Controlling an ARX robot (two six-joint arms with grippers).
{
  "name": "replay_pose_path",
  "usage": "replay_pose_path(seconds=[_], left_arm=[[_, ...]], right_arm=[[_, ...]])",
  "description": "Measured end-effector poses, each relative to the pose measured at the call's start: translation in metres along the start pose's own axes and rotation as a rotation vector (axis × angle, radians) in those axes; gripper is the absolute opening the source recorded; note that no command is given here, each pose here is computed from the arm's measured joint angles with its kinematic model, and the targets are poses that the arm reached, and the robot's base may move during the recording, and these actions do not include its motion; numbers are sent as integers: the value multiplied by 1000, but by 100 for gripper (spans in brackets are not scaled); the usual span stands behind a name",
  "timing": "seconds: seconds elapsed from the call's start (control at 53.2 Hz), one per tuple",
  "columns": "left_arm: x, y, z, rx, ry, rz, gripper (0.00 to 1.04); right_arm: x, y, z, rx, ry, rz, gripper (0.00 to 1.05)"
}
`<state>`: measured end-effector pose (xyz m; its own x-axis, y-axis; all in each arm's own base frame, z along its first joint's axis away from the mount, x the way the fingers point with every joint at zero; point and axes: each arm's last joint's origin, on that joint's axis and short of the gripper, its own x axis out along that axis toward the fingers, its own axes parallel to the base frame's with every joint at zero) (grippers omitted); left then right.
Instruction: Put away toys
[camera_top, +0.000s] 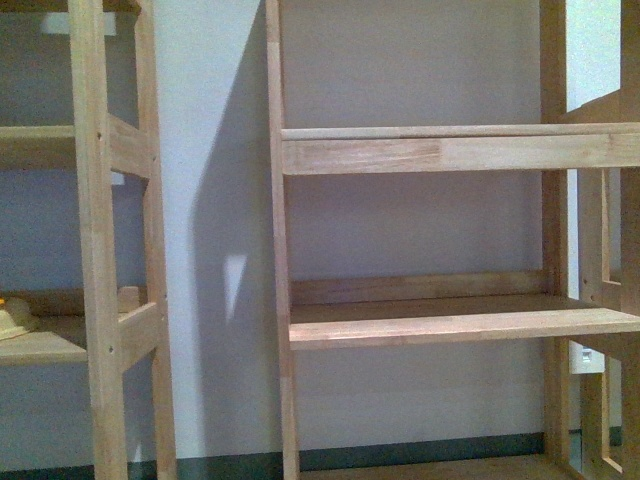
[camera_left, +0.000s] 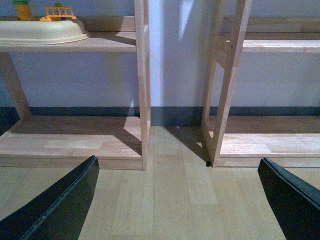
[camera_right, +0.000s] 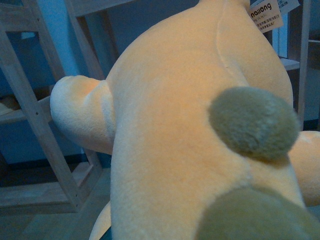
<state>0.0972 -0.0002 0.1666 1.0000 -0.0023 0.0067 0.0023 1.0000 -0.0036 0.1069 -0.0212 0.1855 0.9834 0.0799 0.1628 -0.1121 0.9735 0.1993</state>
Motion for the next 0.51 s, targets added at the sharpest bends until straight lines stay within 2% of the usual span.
replay_pose_path(seconds=[0.508], left_arm=[[0,0,0,0,0,0,99]], right_arm=[[0,0,0,0,1,3,20]])
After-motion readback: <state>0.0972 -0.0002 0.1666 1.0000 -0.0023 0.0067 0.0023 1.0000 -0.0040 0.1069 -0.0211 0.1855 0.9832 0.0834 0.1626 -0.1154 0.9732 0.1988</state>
